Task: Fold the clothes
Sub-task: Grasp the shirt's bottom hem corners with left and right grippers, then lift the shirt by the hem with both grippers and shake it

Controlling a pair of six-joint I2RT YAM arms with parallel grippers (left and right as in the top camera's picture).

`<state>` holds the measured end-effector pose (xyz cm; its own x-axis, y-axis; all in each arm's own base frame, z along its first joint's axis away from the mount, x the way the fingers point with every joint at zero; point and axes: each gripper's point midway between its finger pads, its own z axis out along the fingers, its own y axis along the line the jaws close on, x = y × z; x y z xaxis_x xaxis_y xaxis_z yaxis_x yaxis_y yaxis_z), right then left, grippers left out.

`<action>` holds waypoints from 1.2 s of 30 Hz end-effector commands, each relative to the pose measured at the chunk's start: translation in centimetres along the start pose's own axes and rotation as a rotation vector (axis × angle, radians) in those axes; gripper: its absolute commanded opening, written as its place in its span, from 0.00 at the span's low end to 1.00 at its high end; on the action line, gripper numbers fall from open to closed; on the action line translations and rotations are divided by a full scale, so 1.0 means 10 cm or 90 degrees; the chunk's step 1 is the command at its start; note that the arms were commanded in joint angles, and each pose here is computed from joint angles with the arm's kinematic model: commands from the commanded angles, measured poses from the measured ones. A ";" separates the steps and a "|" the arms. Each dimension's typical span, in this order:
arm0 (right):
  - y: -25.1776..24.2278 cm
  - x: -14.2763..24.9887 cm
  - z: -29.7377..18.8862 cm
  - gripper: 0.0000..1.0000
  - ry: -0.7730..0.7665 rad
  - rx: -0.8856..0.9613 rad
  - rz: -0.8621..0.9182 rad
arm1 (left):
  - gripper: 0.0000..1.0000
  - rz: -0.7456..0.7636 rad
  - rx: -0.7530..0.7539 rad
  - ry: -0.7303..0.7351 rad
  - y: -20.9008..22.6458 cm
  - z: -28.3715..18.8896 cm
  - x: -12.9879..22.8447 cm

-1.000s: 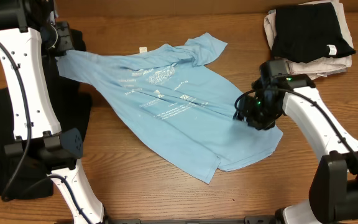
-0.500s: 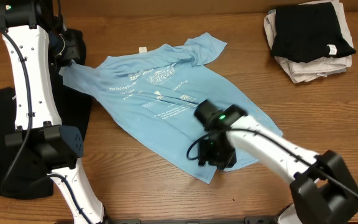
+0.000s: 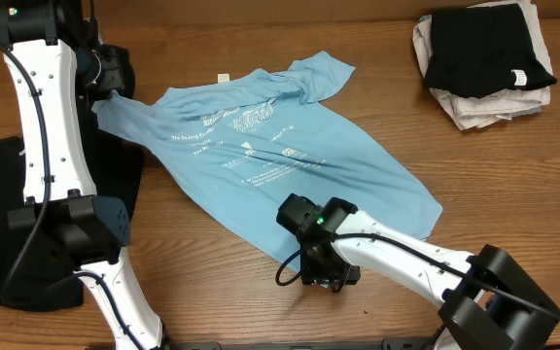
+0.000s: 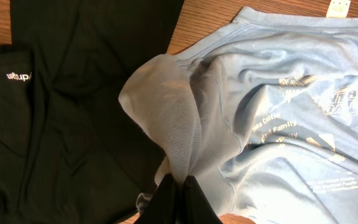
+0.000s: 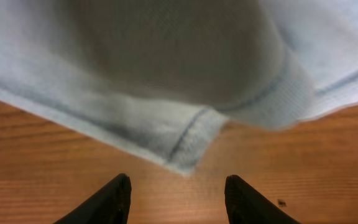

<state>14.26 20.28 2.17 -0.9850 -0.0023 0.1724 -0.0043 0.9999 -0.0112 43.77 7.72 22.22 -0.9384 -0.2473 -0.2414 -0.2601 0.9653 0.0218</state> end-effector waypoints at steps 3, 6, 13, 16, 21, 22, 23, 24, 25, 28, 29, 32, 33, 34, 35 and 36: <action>0.06 0.02 0.10 0.53 -0.007 -0.042 -0.077 | 0.04 0.010 -0.007 0.004 -0.01 0.03 0.01; 0.08 0.03 0.15 0.53 -0.005 -0.053 -0.099 | 0.04 0.010 -0.008 0.006 -0.01 0.03 0.01; 0.06 0.04 0.17 0.49 -0.005 -0.052 -0.115 | 0.04 0.010 -0.007 0.006 -0.01 0.03 0.01; 0.06 0.04 0.18 0.38 -0.004 -0.051 -0.115 | 0.04 0.010 -0.007 0.006 -0.01 0.03 0.01; 0.05 0.04 0.19 0.14 -0.004 -0.051 -0.115 | 0.04 0.011 -0.007 0.007 -0.02 0.03 0.02; 0.05 0.04 0.19 0.08 -0.006 -0.050 -0.114 | 0.04 0.011 -0.007 0.008 -0.02 0.03 0.02; 0.05 0.03 0.19 0.04 -0.008 -0.048 -0.112 | 0.04 0.011 -0.007 0.009 -0.02 0.03 0.02; 0.03 0.02 0.19 0.04 -0.012 -0.043 -0.106 | 0.04 0.011 -0.007 0.009 -0.01 0.03 0.03; 0.02 0.00 0.19 0.04 -0.018 -0.038 -0.095 | 0.04 0.011 -0.008 0.011 -0.01 0.03 0.03; -0.04 -0.17 0.09 0.04 -0.055 -0.027 -0.057 | 0.04 0.011 -0.008 0.013 -0.01 0.03 0.04; -0.07 -0.24 0.02 0.04 -0.067 -0.027 -0.045 | 0.04 0.010 -0.006 0.013 -0.02 0.02 0.04; -0.21 -0.56 -0.48 0.04 -0.126 -0.037 0.008 | 0.04 0.008 0.013 0.004 -0.06 -0.04 0.03; -0.26 -0.64 -0.63 0.04 -0.143 -0.041 0.017 | 0.04 0.008 0.019 -0.002 -0.08 -0.08 0.03; -0.40 -0.80 -1.01 0.04 -0.186 -0.052 0.034 | 0.04 0.007 0.028 -0.024 -0.09 -0.20 0.00; -0.49 -0.89 -1.25 0.04 -0.214 -0.061 0.042 | 0.04 0.005 0.031 -0.041 -0.09 -0.29 -0.02; -0.57 -0.95 -1.46 0.04 -0.238 -0.070 0.050 | 0.04 0.004 0.033 -0.061 -0.08 -0.39 -0.04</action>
<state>20.58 16.68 6.84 -0.9978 0.0481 0.0453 0.0492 0.9985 0.0227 43.33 7.39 22.22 -0.9426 -0.2485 -0.2230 -0.2568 0.9664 0.0088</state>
